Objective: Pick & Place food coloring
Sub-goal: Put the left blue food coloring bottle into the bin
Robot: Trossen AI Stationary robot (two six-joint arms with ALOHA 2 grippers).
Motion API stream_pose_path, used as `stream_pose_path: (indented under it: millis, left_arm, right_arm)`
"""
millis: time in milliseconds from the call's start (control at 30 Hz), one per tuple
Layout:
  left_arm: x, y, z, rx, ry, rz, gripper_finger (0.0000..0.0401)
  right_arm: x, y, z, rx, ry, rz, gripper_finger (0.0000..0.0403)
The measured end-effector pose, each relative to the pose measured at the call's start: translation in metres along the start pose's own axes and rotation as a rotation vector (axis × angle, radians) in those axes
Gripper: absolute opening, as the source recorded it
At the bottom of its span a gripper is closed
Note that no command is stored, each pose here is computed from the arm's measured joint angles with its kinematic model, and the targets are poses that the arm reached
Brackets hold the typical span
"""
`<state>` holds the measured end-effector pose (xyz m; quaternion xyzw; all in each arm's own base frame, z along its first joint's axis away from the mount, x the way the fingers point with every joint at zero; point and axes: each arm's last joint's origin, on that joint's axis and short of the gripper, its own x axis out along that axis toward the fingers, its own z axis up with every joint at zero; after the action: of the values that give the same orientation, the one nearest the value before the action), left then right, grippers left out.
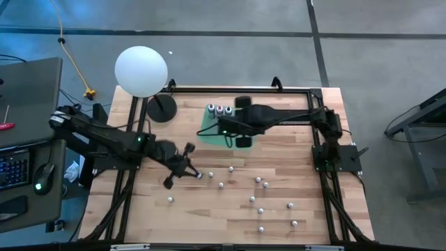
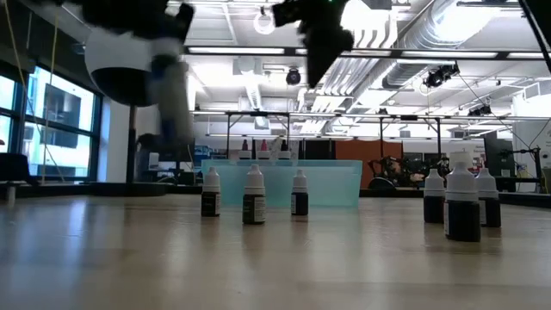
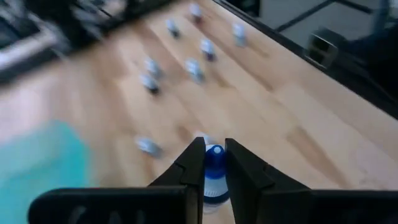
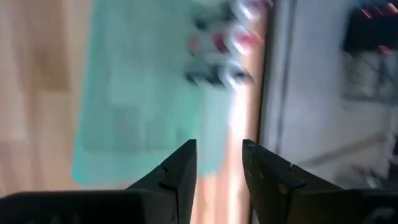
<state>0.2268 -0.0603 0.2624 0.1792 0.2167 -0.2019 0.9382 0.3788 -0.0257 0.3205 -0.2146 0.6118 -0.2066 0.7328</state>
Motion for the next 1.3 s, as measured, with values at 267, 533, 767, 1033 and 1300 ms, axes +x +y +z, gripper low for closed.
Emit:
stream_pose_path:
  millis: [267, 533, 767, 1033, 1300]
  left_arm:
    - [-0.006, 0.091, 0.030, 0.027, -0.073, 0.238, 0.0034]
    - [0.021, 0.155, 0.023, -0.044, -0.100, 0.240, 0.0033]
    - [0.047, 0.189, 0.004, -0.090, -0.034, 0.281, 0.0033]
    - [0.062, 0.217, -0.023, -0.143, 0.029, 0.318, 0.0033]
    - [0.063, 0.241, -0.055, -0.213, 0.121, 0.417, 0.0033]
  right_arm:
    - [-0.049, -0.027, -0.052, 0.393, 0.013, 0.027, 0.0113]
    - [-0.033, 0.000, -0.119, 0.605, 0.078, 0.058, 0.0112]
    - [0.011, 0.049, -0.168, 0.771, -0.046, 0.137, 0.0112]
    - [0.064, 0.091, -0.190, 0.712, -0.325, 0.198, 0.0113]
    - [0.084, 0.094, -0.192, 0.616, -0.440, 0.232, 0.0113]
